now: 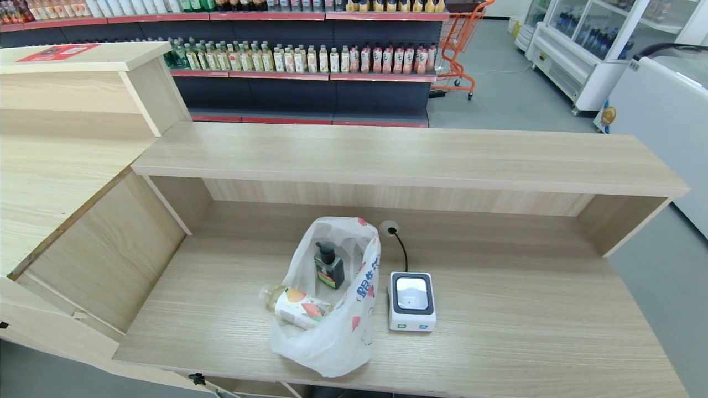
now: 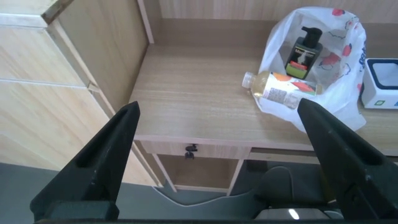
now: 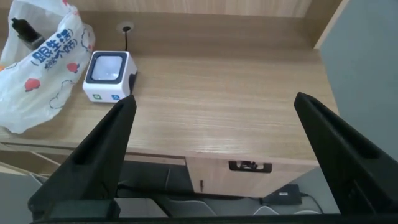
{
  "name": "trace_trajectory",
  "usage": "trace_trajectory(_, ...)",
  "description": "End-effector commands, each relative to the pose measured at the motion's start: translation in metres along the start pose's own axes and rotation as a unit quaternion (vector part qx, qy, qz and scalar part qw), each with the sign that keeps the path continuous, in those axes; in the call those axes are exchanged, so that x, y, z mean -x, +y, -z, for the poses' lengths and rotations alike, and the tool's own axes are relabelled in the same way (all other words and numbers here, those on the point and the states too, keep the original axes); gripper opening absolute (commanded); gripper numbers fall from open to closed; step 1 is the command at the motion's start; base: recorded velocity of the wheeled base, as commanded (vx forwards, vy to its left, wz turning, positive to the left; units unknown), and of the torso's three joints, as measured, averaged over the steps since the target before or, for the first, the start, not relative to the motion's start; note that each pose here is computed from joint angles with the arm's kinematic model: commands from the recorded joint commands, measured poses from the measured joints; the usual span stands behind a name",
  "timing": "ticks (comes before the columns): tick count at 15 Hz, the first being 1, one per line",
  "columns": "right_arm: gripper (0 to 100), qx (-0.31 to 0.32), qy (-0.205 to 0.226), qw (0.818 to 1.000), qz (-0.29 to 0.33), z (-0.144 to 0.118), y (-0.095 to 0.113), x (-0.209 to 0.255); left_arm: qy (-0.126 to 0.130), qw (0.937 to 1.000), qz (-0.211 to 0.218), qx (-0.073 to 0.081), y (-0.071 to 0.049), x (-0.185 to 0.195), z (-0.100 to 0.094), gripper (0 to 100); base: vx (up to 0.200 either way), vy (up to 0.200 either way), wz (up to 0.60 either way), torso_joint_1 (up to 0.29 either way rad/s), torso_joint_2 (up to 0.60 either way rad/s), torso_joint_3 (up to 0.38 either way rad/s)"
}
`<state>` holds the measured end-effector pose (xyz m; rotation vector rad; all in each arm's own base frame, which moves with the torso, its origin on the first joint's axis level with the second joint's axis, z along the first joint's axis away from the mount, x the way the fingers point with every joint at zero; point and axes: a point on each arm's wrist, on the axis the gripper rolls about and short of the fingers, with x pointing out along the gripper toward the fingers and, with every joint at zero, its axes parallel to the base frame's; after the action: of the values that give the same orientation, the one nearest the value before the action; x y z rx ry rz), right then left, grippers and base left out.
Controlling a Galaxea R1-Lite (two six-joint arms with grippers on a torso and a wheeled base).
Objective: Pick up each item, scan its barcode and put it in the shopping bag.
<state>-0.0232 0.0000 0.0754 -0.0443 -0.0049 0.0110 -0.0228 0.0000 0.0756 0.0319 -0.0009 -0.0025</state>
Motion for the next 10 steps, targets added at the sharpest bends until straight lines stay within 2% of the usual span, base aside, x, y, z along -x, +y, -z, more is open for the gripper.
trace_trajectory(1, 100, 0.000, 0.002, 1.000, 0.000, -0.0001, 0.0000, -0.0004, 0.000, 1.0000, 0.000, 0.001, 0.0001, 0.0000, 0.0000, 100, 0.000, -0.200, 0.00, 0.007, 0.01, 0.002)
trace_trajectory(2, 100, 0.000, 0.002, 1.000, 0.000, -0.0001, 0.0000, -0.0004, 0.000, 1.0000, 0.000, 0.001, 0.0001, 0.0000, 0.0000, 100, 0.000, -0.200, 0.00, 0.002, 0.00, 0.007)
trace_trajectory(5, 100, 0.000, 0.002, 1.000, 0.001, -0.0001, 0.0001, -0.0004, 0.000, 1.0000, 0.000, 0.008, 0.0001, 0.0000, 0.0000, 100, 0.000, 0.000, 0.00, 0.000, 0.00, 0.000)
trace_trajectory(6, 0, 0.000, 0.002, 1.000, 0.001, -0.0001, 0.0001, -0.0004, 0.000, 1.0000, 0.000, 0.008, 0.0001, 0.0000, 0.0000, 100, 0.000, 0.000, 0.00, 0.000, 0.00, 0.000)
trace_trajectory(8, 0, 0.013, 0.004, 1.000, 0.001, 0.0002, 0.0001, -0.0004, 0.000, 1.0000, 0.000, 0.008, 0.0001, -0.0001, 0.0000, 100, 0.000, 0.000, 0.00, 0.000, 0.00, 0.000)
trace_trajectory(9, 0, 0.015, 0.004, 1.000, 0.001, 0.0002, 0.0001, -0.0004, 0.000, 1.0000, 0.000, 0.007, 0.0001, -0.0001, 0.0000, 100, 0.200, 0.000, 0.00, 0.002, 0.00, 0.007)
trace_trajectory(10, 0, 0.014, 0.003, 1.000, 0.001, 0.0000, 0.0001, -0.0004, 0.000, 1.0000, 0.001, 0.006, 0.0000, -0.0001, -0.0001, 100, 0.000, 0.000, 0.00, 0.000, 0.00, 0.000)
